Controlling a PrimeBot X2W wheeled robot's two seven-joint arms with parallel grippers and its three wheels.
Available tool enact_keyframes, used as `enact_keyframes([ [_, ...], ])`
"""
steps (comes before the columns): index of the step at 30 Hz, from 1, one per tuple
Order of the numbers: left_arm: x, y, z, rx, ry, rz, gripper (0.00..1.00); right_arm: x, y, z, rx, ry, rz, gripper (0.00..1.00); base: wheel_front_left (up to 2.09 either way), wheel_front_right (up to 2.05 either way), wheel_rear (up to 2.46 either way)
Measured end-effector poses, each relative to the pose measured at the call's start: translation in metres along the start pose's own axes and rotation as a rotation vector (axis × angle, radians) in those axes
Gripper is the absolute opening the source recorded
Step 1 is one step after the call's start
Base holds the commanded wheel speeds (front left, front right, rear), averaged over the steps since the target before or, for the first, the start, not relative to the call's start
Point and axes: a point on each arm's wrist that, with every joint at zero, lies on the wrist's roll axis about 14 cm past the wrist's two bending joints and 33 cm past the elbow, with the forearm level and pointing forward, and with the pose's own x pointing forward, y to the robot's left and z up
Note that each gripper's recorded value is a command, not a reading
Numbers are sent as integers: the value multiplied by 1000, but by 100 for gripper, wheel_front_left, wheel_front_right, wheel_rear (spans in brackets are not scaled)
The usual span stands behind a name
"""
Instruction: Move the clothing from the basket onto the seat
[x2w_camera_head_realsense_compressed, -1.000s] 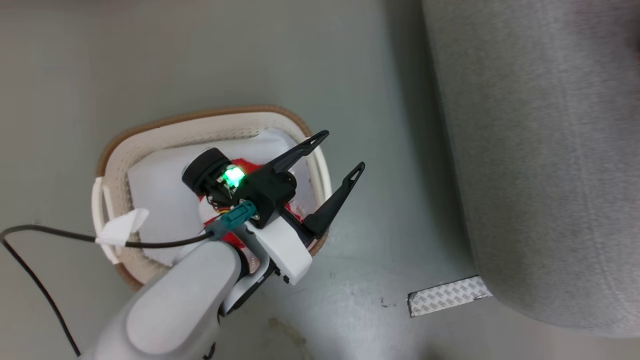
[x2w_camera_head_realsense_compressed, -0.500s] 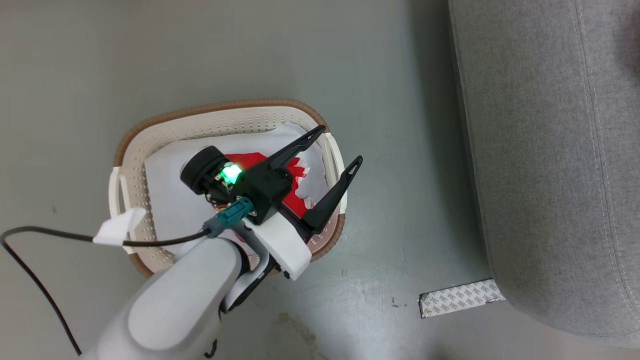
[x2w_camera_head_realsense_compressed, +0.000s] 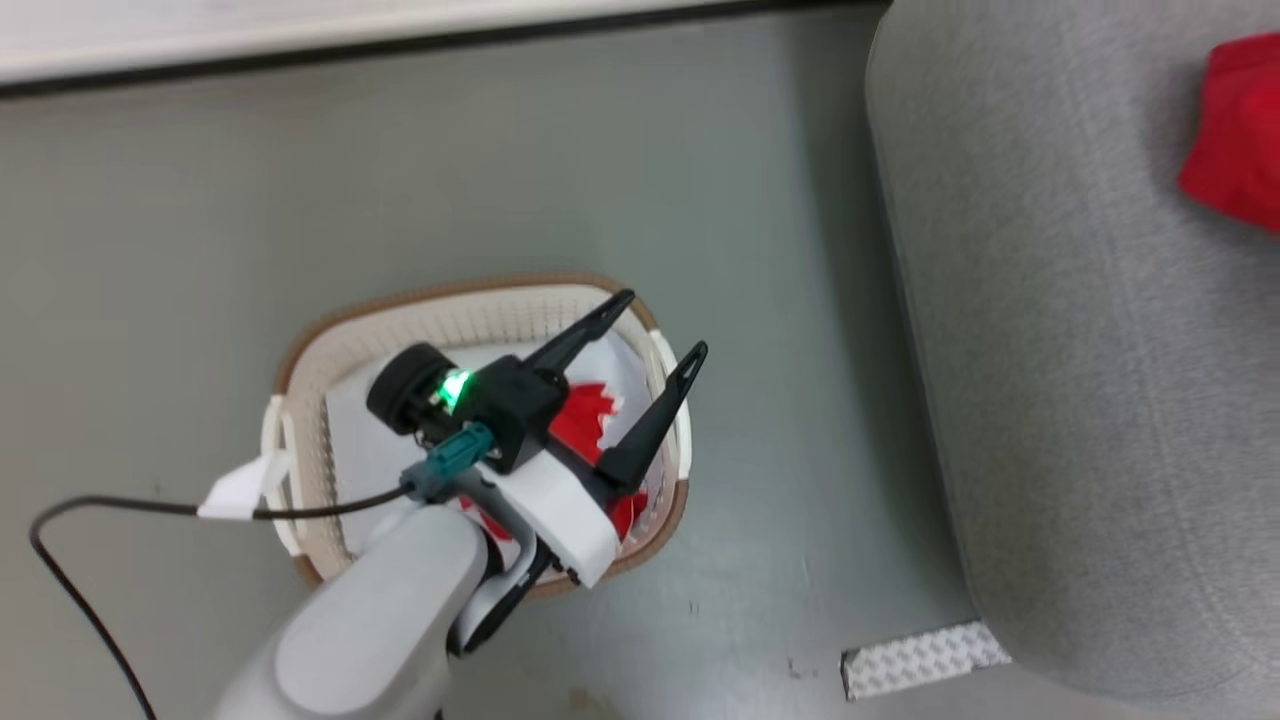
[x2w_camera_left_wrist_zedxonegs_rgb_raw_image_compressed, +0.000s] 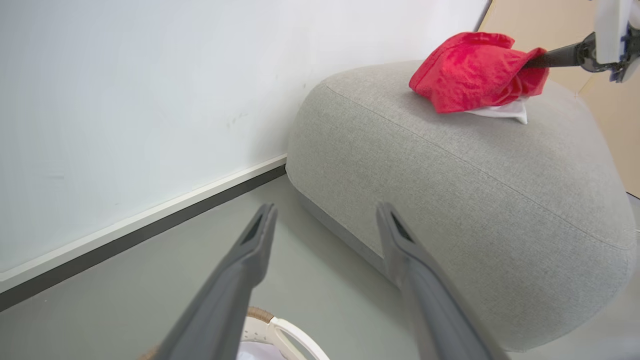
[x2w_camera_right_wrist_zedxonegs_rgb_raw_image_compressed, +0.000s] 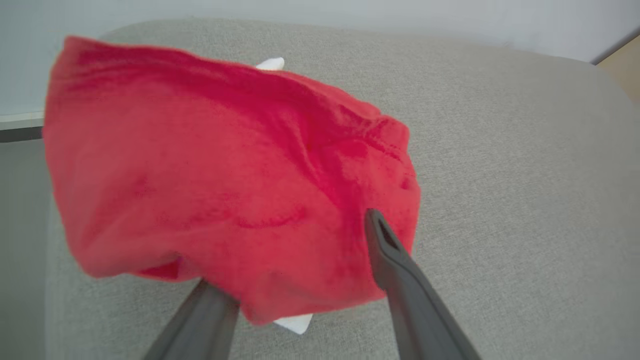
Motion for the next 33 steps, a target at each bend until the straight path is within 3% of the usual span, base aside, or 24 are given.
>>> enact_keyframes([
  [12,-28,-28,57,23,-83,62,100,-81,-15,42,-28,-164,77,100,0,0,0],
  [23,-80,-17,106,60,-181,239,100,-166,31,111,-9,-548,287,100,0,0,0],
  [33,-140,9,135,102,-258,437,100,-205,105,114,131,-766,505,100,0,0,0],
])
